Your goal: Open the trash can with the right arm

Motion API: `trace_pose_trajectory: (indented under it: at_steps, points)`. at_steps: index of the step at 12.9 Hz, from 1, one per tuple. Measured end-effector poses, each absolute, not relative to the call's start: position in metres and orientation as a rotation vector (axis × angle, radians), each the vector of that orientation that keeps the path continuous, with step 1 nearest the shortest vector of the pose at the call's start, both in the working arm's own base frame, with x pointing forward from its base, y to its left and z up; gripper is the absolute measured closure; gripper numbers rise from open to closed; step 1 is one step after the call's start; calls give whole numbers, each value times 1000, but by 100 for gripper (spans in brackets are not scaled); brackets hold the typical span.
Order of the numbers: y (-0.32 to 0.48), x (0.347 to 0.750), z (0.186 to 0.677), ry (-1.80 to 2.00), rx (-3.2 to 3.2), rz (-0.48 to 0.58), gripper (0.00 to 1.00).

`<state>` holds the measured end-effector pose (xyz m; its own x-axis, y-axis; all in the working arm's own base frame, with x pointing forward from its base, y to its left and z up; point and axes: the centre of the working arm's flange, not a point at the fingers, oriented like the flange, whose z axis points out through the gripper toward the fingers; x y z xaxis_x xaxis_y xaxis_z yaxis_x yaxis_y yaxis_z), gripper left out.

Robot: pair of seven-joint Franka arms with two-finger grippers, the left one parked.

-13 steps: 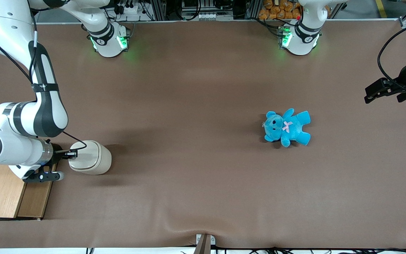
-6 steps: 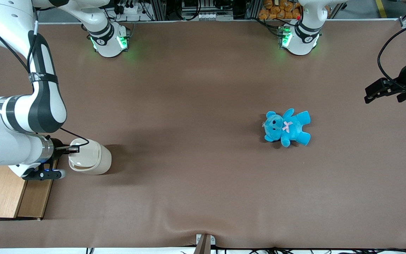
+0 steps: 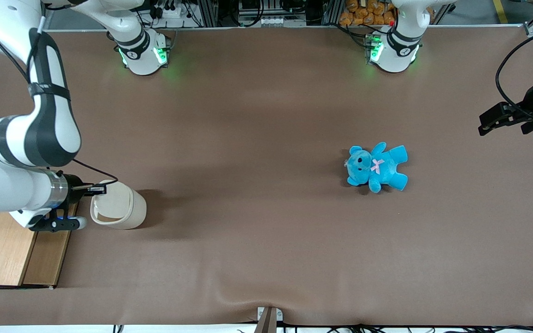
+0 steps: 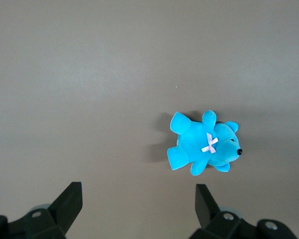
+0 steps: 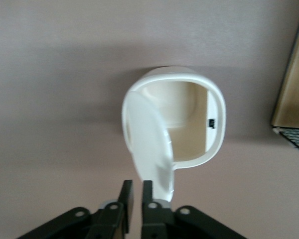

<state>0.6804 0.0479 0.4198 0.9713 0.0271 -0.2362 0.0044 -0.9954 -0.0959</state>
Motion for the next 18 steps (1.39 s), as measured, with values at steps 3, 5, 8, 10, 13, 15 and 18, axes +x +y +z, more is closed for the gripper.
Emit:
trace_pose_trajectory:
  at_steps: [3,5,8,10,13,15,18]
  points:
    - [47,677,433,-19,-3014,352,46]
    - [46,674,439,-22,-3011,381,23]
    - [40,671,478,-23,-3012,379,0]
    - [33,667,503,-13,-3015,355,0]
    - [23,655,542,0,-3024,299,0]
    - [20,642,573,-2,-3033,252,0]
    - [13,622,611,7,-3039,186,0]
